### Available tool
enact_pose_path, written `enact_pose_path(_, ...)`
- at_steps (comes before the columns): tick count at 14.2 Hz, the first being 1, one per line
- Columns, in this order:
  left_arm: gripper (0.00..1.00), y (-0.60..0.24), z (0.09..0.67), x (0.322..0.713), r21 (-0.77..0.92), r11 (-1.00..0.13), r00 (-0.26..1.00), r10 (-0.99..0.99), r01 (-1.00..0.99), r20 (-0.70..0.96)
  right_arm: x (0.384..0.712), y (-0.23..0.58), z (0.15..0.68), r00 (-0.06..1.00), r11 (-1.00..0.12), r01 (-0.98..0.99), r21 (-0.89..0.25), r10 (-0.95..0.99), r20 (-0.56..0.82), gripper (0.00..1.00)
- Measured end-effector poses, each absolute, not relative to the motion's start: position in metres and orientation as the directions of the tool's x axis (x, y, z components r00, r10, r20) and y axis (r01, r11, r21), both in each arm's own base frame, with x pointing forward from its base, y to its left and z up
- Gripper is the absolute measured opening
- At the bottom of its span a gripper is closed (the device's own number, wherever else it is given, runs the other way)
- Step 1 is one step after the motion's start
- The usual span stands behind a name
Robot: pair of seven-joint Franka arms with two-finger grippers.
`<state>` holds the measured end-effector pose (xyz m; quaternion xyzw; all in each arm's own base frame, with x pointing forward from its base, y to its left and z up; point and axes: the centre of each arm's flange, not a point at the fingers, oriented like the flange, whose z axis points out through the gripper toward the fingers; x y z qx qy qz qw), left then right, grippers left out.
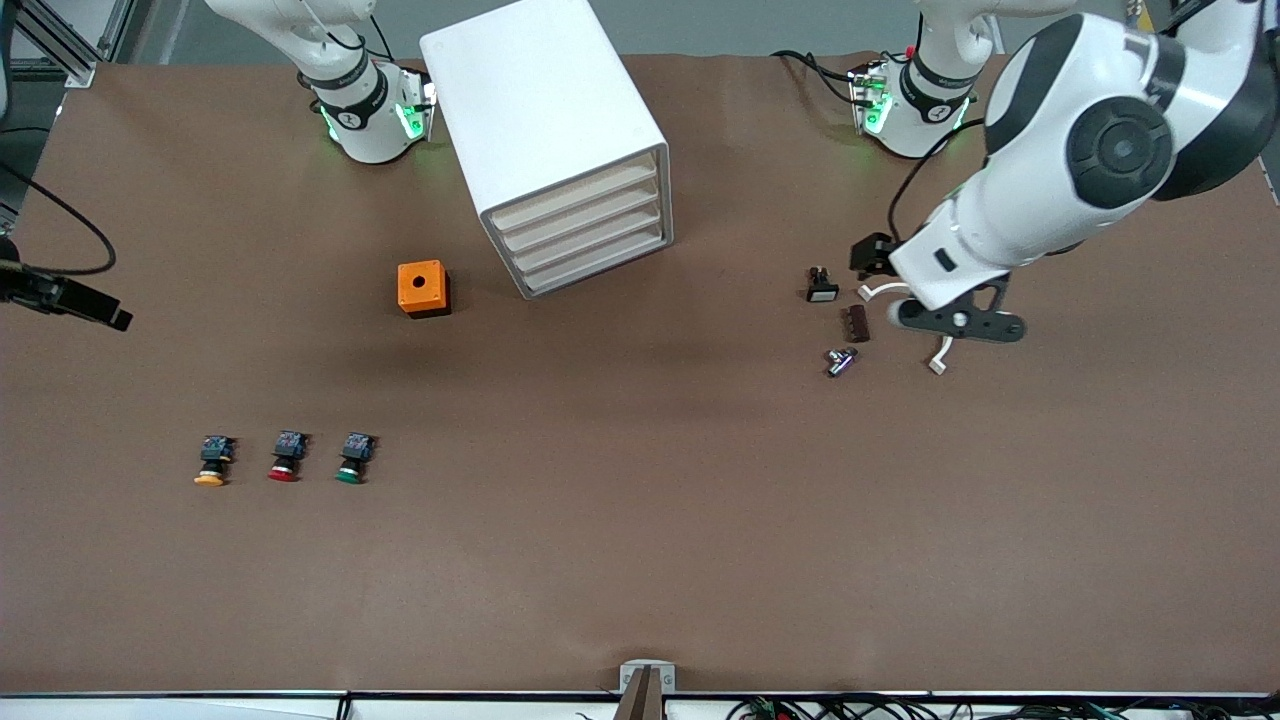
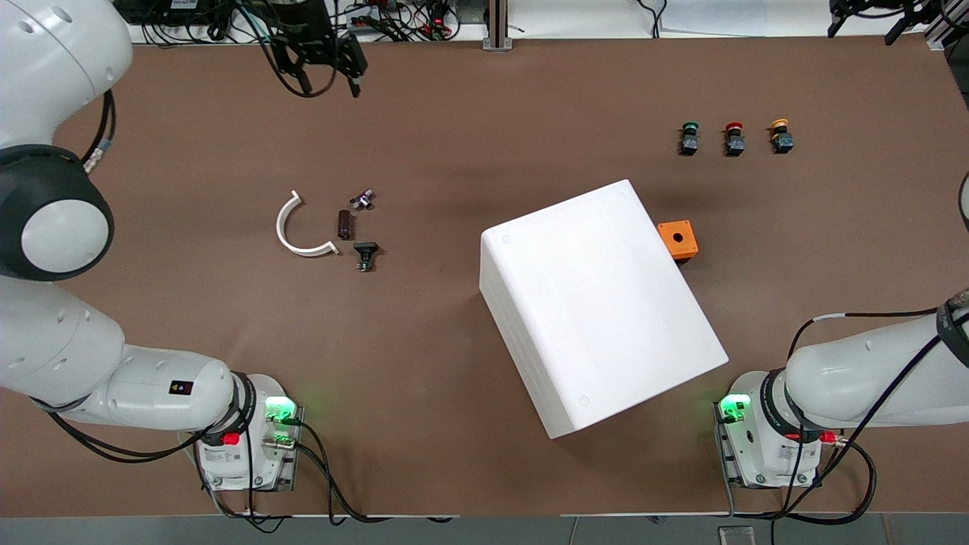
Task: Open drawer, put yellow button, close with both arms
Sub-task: 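Reach the left gripper to the drawer handle while the right gripper reaches the button, then grasp the drawer handle with the left gripper while the right gripper grasps the yellow button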
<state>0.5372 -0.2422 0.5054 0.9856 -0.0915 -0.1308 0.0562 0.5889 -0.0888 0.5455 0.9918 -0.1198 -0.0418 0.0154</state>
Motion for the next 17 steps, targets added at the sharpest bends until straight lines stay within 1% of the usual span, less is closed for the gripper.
enact_pose_path(2, 1.0, -0.26, 0.495, 0.533, 0.251, -0.959, 0.932, -0.209, -0.135, -0.297, 0.604, -0.094, 0.508, 0.97, -0.976, -0.206, 0.075, -0.213, -0.115, 1.0)
enact_pose_path(5, 1.0, -0.284, 0.472, 0.537, 0.445, -0.893, 0.909, -0.236, -0.063, -0.345, 0.622, -0.117, 0.452, 0.978, -0.986, -0.15, 0.076, -0.159, -0.136, 1.0)
enact_pose_path(9, 1.0, -0.325, 0.411, 0.532, 0.617, -0.783, 0.904, -0.32, -0.084, -0.283, 0.636, -0.142, 0.395, 0.984, -0.989, -0.125, 0.078, -0.134, -0.12, 1.0)
enact_pose_path(11, 1.0, -0.343, 0.382, 0.522, 0.7, -0.708, 0.899, -0.364, -0.096, -0.245, 0.638, -0.15, 0.375, 0.986, -0.989, -0.124, 0.08, -0.132, -0.1, 1.0)
enact_pose_path(14, 1.0, -0.364, 0.344, 0.504, 0.824, -0.562, 0.895, -0.403, -0.077, -0.191, 0.641, -0.153, 0.347, 0.988, -0.989, -0.12, 0.082, -0.127, -0.087, 1.0)
enact_pose_path(17, 1.0, -0.378, 0.304, 0.48, 0.905, -0.42, 0.895, -0.424, -0.062, -0.136, 0.647, -0.155, 0.308, 0.99, -0.991, -0.106, 0.086, -0.113, -0.082, 1.0)
